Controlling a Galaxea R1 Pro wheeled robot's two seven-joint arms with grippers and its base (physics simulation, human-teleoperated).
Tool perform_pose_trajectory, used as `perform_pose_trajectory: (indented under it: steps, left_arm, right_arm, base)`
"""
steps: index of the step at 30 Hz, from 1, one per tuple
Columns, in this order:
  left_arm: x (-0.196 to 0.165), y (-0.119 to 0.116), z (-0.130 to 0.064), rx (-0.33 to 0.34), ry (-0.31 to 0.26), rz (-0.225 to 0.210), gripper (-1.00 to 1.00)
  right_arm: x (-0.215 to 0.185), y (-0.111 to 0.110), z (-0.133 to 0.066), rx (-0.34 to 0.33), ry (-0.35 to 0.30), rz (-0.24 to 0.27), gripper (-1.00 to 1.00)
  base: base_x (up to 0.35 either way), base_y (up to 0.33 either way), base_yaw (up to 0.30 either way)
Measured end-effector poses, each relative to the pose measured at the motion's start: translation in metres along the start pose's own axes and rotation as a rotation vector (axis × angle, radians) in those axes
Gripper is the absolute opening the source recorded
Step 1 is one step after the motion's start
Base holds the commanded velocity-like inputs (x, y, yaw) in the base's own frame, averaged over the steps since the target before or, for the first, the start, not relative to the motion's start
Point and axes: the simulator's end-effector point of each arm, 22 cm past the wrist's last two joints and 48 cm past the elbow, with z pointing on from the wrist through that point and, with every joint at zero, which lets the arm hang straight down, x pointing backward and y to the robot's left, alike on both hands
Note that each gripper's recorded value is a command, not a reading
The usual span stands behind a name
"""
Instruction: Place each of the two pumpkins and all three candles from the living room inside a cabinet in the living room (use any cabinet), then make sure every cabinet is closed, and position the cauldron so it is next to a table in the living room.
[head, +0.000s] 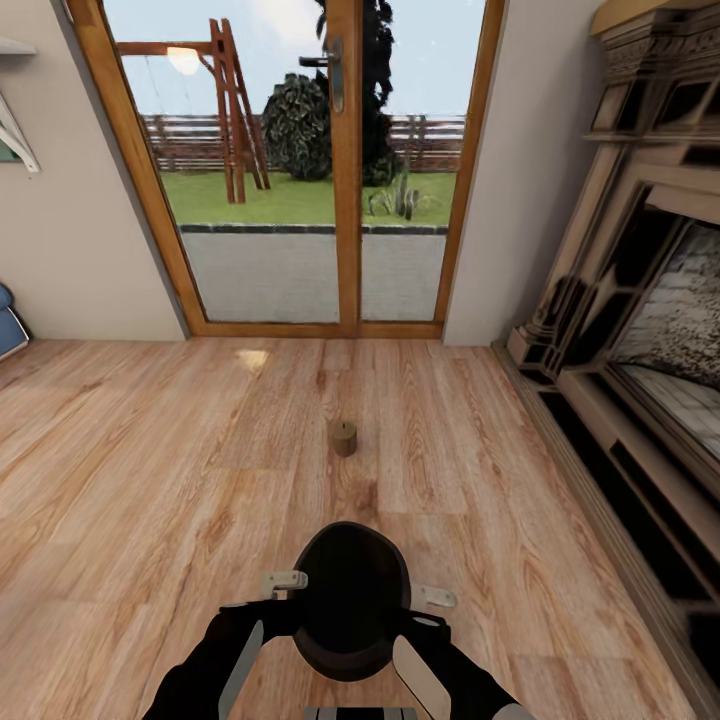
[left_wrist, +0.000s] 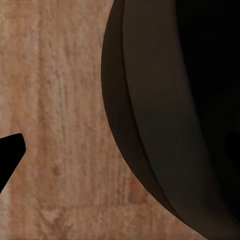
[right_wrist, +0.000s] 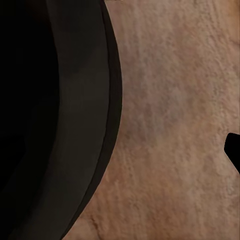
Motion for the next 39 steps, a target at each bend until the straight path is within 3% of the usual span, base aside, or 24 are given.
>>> perform_pose_trajectory:
  steps: [32,33,39]
  left_arm:
    - [0.010,0.000,0.008,0.004,0.024,-0.009,1.00]
    - [0.010,0.000,0.008,0.004,0.024,-0.009,1.00]
    - [0.010,0.000,0.008,0.006,0.024,-0.011,1.00]
  right_arm:
    - [0.007,-0.004,0.008,0.011,0.000,0.015,1.00]
    - [0.007,-0.004,0.008,0.011,0.000,0.015,-1.00]
    - [0.008,-0.004,0.008,0.011,0.002,0.017,-1.00]
  base:
    - [0.000,0.000,0.000]
    - [0.000,0.000,0.000]
    - [0.000,0.000,0.000]
